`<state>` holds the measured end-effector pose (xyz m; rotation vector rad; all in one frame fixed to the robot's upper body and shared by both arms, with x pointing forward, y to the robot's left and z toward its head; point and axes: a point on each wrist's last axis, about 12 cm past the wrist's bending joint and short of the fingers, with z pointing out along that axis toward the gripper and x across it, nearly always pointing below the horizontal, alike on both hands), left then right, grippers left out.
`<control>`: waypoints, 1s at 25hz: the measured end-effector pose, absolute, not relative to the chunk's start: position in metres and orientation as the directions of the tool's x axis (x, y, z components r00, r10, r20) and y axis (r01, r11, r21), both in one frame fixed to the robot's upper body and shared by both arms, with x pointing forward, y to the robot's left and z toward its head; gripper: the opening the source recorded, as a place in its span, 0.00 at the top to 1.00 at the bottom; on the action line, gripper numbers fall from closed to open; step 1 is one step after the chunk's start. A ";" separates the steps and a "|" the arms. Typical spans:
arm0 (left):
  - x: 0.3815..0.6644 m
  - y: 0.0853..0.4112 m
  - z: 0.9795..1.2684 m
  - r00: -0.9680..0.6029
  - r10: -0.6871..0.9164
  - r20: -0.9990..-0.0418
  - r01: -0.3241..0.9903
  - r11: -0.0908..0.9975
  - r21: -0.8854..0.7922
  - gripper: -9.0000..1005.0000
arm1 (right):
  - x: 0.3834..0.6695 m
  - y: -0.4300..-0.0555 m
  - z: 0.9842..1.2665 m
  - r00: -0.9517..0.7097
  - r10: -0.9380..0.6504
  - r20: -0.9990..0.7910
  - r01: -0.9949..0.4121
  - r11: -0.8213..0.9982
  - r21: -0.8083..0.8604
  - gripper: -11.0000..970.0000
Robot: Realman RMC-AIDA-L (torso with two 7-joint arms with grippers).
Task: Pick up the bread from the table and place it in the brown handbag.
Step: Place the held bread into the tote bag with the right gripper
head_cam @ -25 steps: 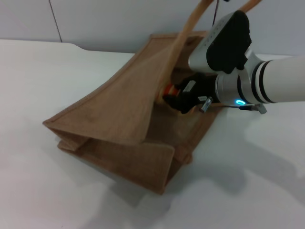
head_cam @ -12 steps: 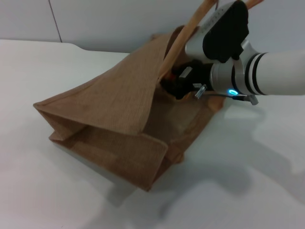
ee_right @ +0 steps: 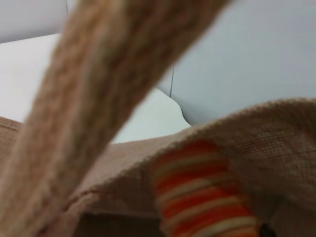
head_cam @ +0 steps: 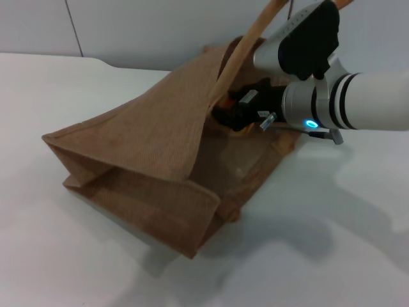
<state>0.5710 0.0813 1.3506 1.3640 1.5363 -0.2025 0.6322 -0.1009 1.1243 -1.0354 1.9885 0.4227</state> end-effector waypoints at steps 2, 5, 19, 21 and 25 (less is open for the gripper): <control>0.571 0.082 1.351 0.170 0.638 -0.751 0.810 0.343 0.475 0.88 | 0.632 -0.101 1.124 -0.313 -0.512 -0.800 -0.793 0.604 -0.076 0.59; 0.571 0.083 1.351 0.171 0.636 -0.752 0.807 0.347 0.477 0.88 | 0.632 -0.101 1.124 -0.312 -0.512 -0.801 -0.794 0.604 -0.077 0.57; 0.575 0.096 1.346 0.135 0.643 -0.753 0.795 0.384 0.470 0.88 | 0.630 -0.110 1.121 -0.324 -0.514 -0.794 -0.788 0.612 -0.075 0.17; 0.577 0.099 1.345 0.126 0.652 -0.747 0.786 0.394 0.477 0.88 | 0.630 -0.111 1.119 -0.327 -0.515 -0.792 -0.786 0.613 -0.074 0.17; 0.578 0.104 1.341 0.106 0.660 -0.743 0.777 0.411 0.476 0.88 | 0.630 -0.114 1.119 -0.332 -0.510 -0.794 -0.781 0.620 -0.072 0.16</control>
